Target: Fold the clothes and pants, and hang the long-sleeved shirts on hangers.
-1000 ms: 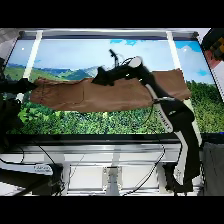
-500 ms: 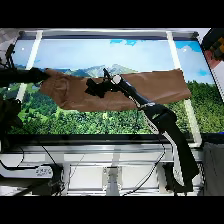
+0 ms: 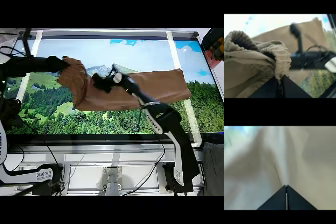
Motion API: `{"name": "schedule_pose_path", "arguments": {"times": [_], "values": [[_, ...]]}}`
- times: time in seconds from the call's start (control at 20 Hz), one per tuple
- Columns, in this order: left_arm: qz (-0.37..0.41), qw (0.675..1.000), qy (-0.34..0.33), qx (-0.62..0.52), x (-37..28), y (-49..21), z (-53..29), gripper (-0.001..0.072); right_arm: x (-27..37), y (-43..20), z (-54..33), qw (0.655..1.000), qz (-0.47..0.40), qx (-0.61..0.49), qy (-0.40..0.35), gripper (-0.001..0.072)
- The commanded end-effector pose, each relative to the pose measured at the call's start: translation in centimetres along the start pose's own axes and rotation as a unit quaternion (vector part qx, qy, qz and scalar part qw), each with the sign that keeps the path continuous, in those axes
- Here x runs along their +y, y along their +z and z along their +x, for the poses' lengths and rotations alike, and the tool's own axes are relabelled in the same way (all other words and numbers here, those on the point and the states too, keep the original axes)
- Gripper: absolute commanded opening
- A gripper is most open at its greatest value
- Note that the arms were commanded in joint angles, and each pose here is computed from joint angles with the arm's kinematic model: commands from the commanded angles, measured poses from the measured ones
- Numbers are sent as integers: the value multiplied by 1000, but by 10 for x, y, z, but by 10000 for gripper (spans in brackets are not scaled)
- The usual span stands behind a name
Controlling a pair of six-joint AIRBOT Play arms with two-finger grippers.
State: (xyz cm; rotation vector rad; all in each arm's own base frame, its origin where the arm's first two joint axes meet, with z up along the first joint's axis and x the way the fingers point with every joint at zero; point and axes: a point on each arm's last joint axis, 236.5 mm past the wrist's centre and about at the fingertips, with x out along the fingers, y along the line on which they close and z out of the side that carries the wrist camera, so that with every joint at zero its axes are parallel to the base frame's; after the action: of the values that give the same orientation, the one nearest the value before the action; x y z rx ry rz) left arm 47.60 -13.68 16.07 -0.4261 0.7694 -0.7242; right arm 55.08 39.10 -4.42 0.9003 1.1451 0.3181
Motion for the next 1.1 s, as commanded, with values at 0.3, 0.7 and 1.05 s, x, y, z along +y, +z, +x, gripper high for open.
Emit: {"name": "schedule_pose_path", "arguments": {"times": [0.3, 0.7, 1.05], "values": [[12, 999, -41, 17, -85, -40, 139, 15, -27, 184, -257, 972, -85, -193, -100, 9], [-91, 994, -21, -63, -105, -74, 253, 527, -25, 156, -300, 970, -140, -147, -135, 311], [-98, 988, -10, -119, -82, -19, 212, 188, -29, 152, -300, 963, -187, -129, -146, 8]]}}
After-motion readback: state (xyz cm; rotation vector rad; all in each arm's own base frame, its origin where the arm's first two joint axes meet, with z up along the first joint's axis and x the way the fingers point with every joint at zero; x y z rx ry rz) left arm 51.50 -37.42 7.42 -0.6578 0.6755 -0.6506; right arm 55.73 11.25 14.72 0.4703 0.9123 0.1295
